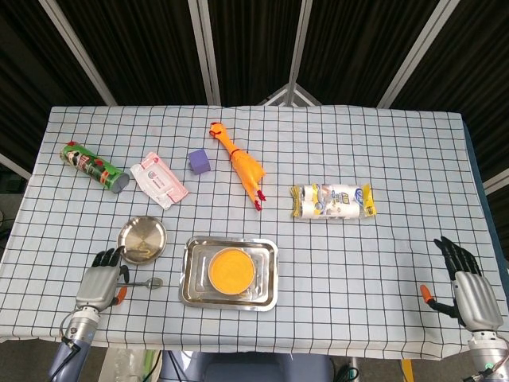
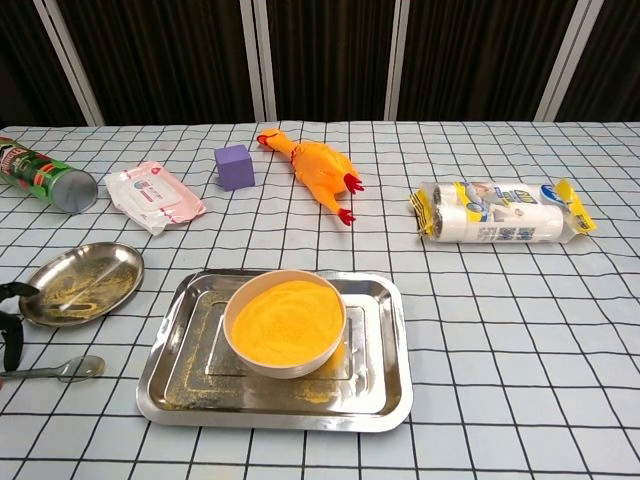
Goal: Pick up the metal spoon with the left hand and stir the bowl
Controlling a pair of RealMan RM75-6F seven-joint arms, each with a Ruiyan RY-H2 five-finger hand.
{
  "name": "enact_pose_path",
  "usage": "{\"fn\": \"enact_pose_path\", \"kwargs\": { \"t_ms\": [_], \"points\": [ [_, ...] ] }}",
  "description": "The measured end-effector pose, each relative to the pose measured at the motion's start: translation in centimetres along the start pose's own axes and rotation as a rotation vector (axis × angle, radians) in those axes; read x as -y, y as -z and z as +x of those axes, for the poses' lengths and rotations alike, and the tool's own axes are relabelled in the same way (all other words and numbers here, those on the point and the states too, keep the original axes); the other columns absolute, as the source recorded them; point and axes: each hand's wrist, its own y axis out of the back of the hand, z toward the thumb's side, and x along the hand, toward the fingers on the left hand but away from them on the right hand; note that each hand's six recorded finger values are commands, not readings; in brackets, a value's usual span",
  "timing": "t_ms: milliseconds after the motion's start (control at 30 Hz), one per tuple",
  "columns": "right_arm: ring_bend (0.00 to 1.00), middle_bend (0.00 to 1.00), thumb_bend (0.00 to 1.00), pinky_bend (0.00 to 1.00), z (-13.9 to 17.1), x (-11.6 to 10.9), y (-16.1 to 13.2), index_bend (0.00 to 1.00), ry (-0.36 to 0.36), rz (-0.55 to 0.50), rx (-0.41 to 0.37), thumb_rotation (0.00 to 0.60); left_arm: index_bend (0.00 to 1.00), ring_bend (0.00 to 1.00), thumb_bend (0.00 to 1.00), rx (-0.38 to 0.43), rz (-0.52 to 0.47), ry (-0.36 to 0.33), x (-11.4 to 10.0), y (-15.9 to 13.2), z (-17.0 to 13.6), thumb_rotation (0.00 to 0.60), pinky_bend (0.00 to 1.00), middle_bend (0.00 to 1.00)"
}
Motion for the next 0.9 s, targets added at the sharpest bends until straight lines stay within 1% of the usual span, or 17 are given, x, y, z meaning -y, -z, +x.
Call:
{"fn": "enact_pose_path", "kwargs": {
  "t_ms": [300,533,733,900],
  "points": [
    [0.0,0.0,0.4,0.0,0.0,0.0,-0.01,0.0,0.0,-0.001,0.0,0.6,0.48,0.0,0.56,0.001,0.006,0.002,0.05,-0.03,0.05,0.6,0.0,0.0],
    [0.0,0.0,0.4,0.0,0.01,-0.01,-0.03,0.0,0.0,-0.002,-0.001,0.6,0.47,0.0,0.56,0.014,0.004,-0.013,-0.39,-0.3,-0.07,0.6,0.0,0.0],
    [0.0,0.0,0.4,0.0,0.03,-0.05,-0.04,0.0,0.001,-0.002,-0.002,0.6,0.46,0.0,0.56,0.014,0.035,0.003,0.08,-0.18,-0.13,0.6,0.0,0.0],
    [0.0,0.0,0.4,0.0,0.03,-0.03,-0.03,0.0,0.001,-0.002,-0.002,0.6,0.46,0.0,0.56,0.013,0.034,0.001,0.1,-0.23,-0.08,0.6,0.0,0.0]
  ]
}}
